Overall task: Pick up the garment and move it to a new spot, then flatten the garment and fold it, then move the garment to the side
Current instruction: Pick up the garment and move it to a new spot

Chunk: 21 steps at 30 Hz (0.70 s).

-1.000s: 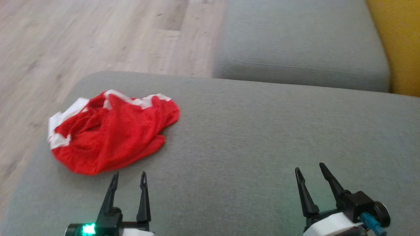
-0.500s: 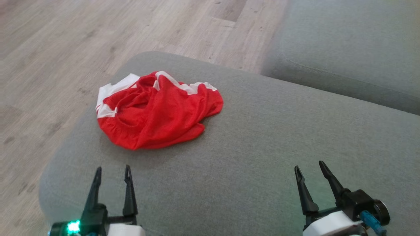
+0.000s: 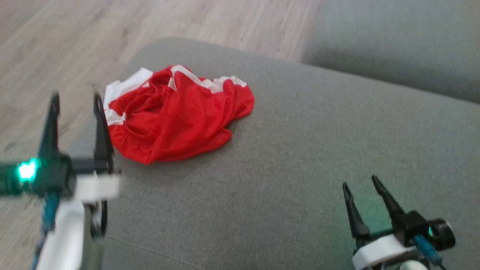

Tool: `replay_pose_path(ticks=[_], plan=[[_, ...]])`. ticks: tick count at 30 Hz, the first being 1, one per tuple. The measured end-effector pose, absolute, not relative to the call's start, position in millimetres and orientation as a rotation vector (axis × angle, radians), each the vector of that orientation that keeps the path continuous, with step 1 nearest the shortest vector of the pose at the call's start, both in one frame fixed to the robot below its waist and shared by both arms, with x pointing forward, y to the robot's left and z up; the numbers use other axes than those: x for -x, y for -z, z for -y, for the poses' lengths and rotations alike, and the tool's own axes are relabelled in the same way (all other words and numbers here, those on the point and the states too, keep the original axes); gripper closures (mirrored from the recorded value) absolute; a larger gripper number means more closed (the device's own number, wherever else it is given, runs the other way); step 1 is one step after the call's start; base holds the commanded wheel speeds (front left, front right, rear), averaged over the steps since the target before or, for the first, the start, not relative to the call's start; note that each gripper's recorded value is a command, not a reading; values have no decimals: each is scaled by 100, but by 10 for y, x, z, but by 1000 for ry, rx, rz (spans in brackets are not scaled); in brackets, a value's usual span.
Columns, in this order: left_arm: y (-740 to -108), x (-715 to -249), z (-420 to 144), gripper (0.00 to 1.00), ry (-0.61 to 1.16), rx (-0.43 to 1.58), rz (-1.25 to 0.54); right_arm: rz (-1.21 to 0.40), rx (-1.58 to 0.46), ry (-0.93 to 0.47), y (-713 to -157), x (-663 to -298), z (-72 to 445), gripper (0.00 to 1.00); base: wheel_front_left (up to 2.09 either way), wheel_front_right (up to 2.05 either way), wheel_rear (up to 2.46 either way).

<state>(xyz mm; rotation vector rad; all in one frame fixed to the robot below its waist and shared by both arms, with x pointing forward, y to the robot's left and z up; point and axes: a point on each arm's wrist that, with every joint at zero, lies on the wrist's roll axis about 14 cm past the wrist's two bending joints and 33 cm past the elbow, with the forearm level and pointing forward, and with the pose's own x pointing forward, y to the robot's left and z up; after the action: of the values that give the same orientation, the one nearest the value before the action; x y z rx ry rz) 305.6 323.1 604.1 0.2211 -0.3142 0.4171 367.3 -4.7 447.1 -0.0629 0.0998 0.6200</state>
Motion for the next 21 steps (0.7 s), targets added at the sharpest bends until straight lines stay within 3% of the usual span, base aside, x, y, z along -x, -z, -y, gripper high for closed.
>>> replay_pose_path(ticks=[9,15,21], plan=[[-6243,-4232,-3230,0,-283,-307,267,-65,145,-615,-4367,-4211,160,0,0,0,0],[-5532,-4997,-3292,0,-256,-261,-83,-104,169,-605,-4069,-4479,324,0,0,0,0],[-4426,-5011,-3272,0,-219,-209,-498,-143,171,-563,-3867,-4577,515,0,0,0,0]])
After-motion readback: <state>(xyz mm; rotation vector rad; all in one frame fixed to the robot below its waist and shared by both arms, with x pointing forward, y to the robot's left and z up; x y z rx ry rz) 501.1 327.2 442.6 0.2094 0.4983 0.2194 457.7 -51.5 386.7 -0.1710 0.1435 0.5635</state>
